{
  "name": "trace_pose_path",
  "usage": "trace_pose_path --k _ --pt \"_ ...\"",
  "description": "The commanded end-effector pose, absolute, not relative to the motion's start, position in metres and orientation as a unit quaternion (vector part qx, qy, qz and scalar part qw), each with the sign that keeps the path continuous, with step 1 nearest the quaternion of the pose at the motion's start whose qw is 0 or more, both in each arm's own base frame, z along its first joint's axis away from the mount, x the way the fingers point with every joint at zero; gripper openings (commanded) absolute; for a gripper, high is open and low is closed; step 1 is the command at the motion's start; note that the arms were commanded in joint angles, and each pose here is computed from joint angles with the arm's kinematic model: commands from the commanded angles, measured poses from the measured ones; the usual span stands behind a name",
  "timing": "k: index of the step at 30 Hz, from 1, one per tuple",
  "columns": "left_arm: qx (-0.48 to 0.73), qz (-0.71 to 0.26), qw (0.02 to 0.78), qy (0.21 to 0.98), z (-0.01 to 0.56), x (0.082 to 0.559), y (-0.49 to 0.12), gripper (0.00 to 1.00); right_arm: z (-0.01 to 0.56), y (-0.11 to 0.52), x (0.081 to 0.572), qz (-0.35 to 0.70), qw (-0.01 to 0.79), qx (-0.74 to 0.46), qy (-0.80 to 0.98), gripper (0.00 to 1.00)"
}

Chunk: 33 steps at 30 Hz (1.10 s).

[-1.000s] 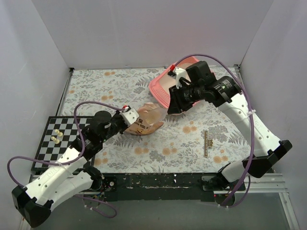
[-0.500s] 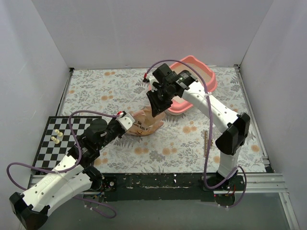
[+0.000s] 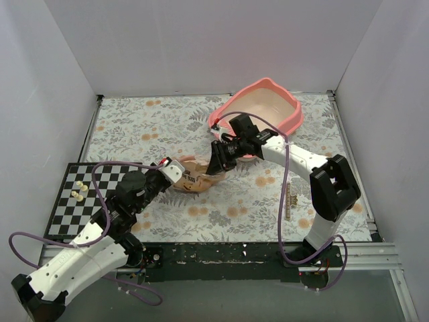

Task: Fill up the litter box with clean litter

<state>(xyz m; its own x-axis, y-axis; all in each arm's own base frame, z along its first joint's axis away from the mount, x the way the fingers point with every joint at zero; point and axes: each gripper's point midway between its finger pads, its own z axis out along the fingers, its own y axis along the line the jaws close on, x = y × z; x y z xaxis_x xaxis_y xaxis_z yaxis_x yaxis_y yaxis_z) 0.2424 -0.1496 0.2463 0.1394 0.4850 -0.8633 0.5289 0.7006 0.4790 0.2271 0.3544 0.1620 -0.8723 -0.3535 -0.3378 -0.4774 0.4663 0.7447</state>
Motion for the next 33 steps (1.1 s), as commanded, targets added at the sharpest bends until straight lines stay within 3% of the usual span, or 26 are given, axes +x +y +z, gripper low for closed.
trace_pose_path --k 1,6,33 --pt "0.316 0.053 0.711 0.626 0.314 0.249 -0.114 0.0 0.201 0.398 0.216 0.579 0.087 -0.262 0.767 0.01" --pt "0.317 0.087 0.711 0.621 0.326 0.249 -0.104 0.0 0.22 0.413 0.215 0.603 0.109 -0.265 0.744 0.01" --pt "0.294 -0.163 0.698 0.632 0.263 0.225 -0.171 0.0 0.222 0.288 0.218 0.622 0.163 -0.174 0.746 0.01"
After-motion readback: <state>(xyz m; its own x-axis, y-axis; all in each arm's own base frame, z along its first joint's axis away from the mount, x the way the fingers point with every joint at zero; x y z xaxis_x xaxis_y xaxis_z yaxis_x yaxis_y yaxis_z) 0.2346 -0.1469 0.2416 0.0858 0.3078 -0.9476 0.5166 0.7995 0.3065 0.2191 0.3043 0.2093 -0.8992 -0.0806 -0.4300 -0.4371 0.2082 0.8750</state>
